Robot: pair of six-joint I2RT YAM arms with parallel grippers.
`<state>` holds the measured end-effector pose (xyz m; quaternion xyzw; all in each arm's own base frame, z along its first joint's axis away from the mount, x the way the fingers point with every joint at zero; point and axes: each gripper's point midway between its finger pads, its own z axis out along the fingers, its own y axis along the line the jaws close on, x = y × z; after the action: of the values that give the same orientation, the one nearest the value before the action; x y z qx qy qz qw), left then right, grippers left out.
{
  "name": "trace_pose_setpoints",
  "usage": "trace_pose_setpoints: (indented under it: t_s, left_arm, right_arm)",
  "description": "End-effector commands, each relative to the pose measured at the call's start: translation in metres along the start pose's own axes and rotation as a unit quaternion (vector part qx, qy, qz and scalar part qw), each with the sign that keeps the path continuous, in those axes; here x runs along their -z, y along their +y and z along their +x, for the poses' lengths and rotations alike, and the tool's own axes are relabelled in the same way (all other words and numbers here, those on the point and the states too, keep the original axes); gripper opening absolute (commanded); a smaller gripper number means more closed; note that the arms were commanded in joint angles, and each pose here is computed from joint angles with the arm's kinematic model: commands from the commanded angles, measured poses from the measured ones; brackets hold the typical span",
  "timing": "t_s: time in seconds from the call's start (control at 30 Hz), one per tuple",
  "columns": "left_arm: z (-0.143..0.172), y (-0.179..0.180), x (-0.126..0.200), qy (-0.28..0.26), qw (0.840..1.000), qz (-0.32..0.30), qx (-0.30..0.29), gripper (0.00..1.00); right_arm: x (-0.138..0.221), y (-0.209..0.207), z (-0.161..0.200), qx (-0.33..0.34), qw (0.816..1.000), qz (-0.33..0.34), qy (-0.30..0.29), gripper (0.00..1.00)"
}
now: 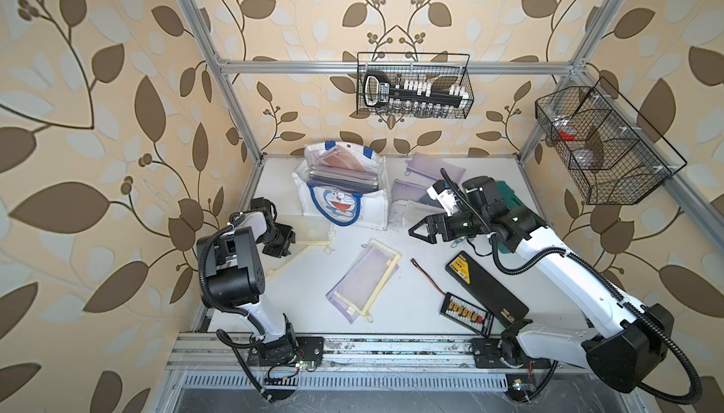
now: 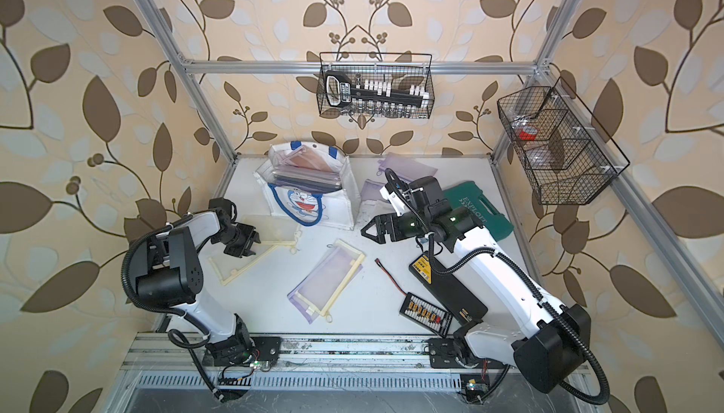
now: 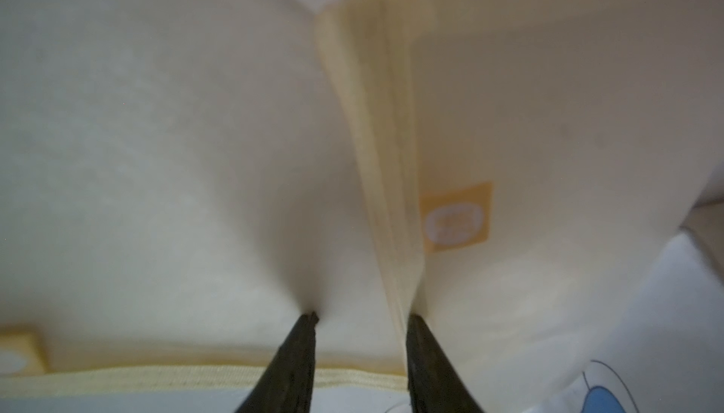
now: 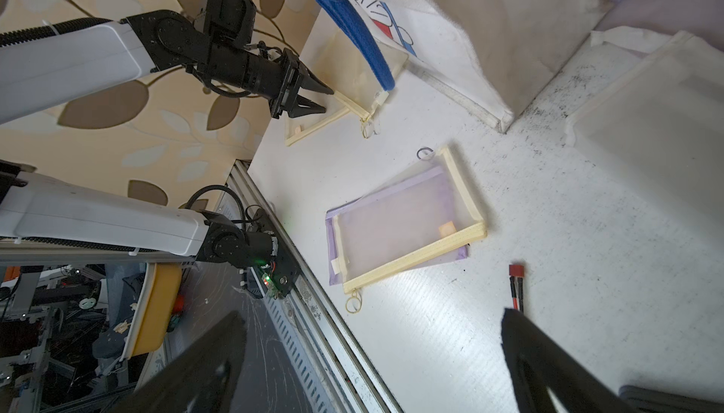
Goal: Put the pencil pouch into the canvas bag
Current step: Move the pencil pouches to the center of the board.
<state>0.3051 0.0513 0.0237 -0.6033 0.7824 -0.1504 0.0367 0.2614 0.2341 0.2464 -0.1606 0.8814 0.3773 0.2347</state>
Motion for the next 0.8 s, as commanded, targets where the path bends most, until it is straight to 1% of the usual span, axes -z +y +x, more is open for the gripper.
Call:
trace_pose_setpoints:
  t_s: [0.0, 0.17, 0.33, 0.47, 0.77]
  left_arm:
    - [0.013, 0.021, 0.01, -0.002, 1.0, -0.014, 0.002, 0.4]
    - [0.027, 0.039, 0.012, -0.004, 0.999, -0.029, -0.015, 0.4]
    - [0.043, 0.058, 0.004, 0.007, 0.999, -0.04, -0.016, 0.41]
    - [0.061, 0.062, 0.002, 0.004, 0.998, -0.045, -0.035, 0.42]
    - [0.126, 0.07, -0.017, 0.006, 0.993, -0.068, -0.097, 0.43]
  right_arm:
    - [0.002, 0.004, -0.01, -0.002, 1.0, -0.003, -0.008, 1.0]
    - [-0.001, 0.005, -0.014, 0.0, 1.0, -0.007, -0.006, 1.0]
    - [0.0, 0.009, -0.021, 0.003, 1.0, -0.013, -0.011, 1.0]
    - [0.001, 0.01, -0.021, 0.003, 1.0, -0.013, -0.013, 1.0]
    - [0.0, 0.004, -0.009, -0.011, 1.0, -0.017, -0.014, 1.0]
